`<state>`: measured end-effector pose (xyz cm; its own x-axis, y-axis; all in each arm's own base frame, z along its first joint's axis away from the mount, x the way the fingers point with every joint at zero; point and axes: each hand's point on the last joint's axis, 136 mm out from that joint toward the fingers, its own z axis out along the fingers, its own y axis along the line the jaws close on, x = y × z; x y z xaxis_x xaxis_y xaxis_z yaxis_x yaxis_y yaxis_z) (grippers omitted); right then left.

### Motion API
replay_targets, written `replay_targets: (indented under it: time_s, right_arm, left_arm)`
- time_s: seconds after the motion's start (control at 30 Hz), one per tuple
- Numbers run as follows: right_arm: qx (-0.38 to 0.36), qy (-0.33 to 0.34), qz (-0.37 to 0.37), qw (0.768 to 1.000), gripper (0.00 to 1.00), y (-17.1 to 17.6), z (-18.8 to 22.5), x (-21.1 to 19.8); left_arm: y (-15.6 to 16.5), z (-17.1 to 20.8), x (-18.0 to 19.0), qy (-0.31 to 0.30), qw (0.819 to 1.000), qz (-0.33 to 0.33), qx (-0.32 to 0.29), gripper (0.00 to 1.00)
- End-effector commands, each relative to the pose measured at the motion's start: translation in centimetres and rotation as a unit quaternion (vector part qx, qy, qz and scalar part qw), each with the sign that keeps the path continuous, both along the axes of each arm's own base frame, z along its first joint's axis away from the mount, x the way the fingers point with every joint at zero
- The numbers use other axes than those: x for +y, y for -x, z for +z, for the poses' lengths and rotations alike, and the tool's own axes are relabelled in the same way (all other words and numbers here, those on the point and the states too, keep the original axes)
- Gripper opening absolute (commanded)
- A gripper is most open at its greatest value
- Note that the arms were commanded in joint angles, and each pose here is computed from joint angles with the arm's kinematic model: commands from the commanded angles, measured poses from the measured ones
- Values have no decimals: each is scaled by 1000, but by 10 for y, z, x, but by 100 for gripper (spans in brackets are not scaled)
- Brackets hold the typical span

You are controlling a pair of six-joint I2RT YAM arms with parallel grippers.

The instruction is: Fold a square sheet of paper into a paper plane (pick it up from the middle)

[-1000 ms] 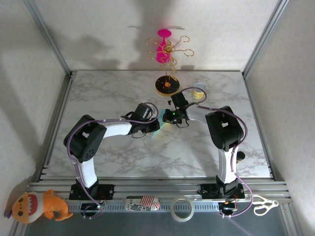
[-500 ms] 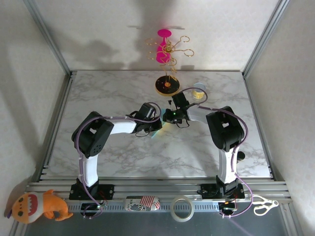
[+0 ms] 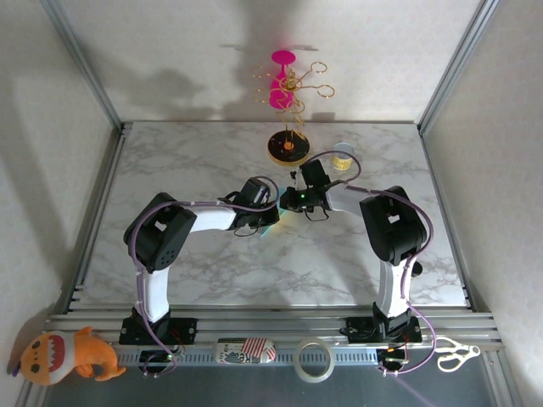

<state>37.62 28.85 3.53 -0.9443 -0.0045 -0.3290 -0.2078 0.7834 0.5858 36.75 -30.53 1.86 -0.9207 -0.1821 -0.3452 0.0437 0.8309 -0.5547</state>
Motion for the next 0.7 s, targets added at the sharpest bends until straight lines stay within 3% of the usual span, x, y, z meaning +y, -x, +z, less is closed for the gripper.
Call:
replay_targets:
  time_s: [0.0, 0.23, 0.43, 0.67]
  right_arm:
    - [21, 11, 25, 999, 11, 8, -17, 3]
    - [18, 59, -7, 998, 9, -14, -42, -24]
    - [-5, 55, -82, 995, 9, -62, -42, -70]
    - [-21, 78, -157, 984, 9, -113, -31, -110]
  left_arm:
    - [13, -24, 20, -64, 998, 7, 29, 0]
    - [31, -39, 38, -95, 994, 2, 51, 0]
    - [54, -58, 56, -126, 989, -8, 77, 0]
    - [55, -60, 53, -122, 989, -19, 81, 0]
